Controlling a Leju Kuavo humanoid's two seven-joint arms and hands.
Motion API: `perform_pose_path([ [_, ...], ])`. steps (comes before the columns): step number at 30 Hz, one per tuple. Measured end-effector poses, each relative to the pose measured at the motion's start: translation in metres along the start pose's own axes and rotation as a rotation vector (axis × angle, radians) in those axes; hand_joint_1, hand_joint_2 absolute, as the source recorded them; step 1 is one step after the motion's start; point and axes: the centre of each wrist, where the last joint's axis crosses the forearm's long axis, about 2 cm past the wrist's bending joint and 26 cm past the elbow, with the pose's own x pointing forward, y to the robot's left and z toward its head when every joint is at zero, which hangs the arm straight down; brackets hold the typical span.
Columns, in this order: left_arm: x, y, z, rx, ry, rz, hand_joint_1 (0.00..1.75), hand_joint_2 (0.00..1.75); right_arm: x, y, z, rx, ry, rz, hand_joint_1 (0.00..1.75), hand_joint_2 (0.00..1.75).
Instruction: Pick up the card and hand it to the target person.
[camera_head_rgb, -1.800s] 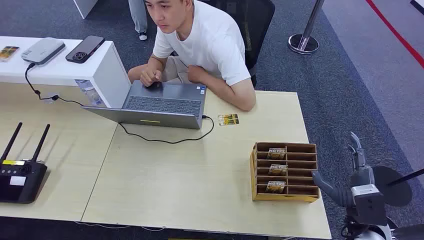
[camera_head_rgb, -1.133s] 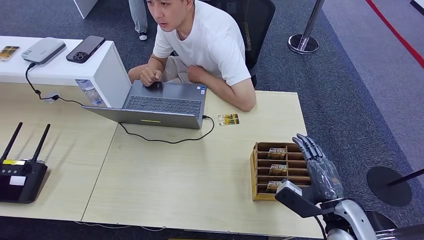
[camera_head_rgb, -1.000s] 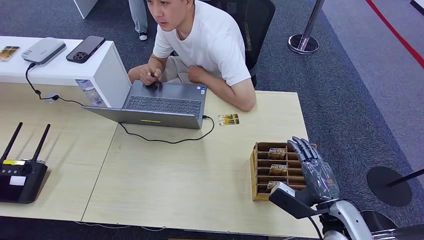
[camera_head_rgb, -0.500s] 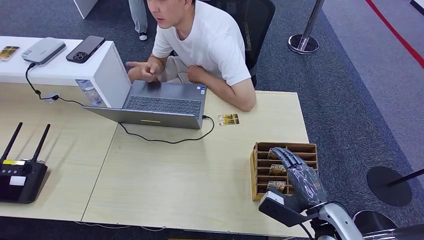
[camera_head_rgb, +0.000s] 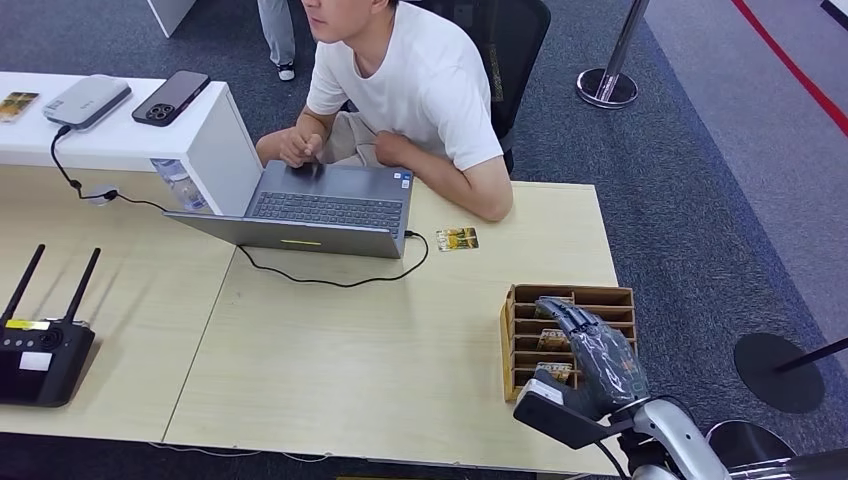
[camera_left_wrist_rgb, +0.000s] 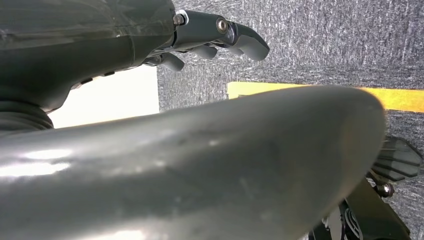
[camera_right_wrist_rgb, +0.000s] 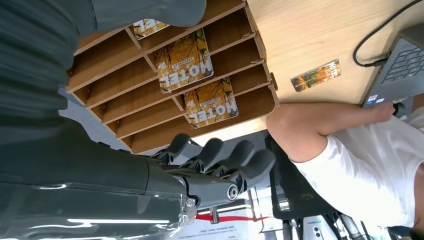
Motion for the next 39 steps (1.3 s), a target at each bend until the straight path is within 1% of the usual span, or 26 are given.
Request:
perform_pose_path([
  [4,0.0,0.0,0.0,0.0,0.0,0.001,0.0,0.0,0.002,0.002,0.0,0.007,0.019,0.022,0.39,1.75],
  [9,0.0,0.0,0.0,0.0,0.0,0.003,0.0,0.0,0.005,0.005,0.001,0.017,0.042,0.041,0.53,1.75],
  [14,0.0,0.0,0.0,0.0,-0.003,0.001,0.0,0.0,0.005,0.009,0.005,0.032,0.059,0.039,0.62,1.75],
  [21,0.0,0.0,0.0,0.0,-0.003,-0.003,0.0,0.0,0.004,0.013,0.01,0.049,0.072,0.041,0.64,1.75],
  [30,0.0,0.0,0.0,0.0,-0.006,-0.003,0.0,0.0,0.004,0.014,0.01,0.059,0.075,0.04,0.59,1.75],
  [39,0.0,0.0,0.0,0.0,-0.007,-0.006,0.0,0.0,0.002,0.017,0.011,0.082,0.088,0.045,0.66,1.75],
])
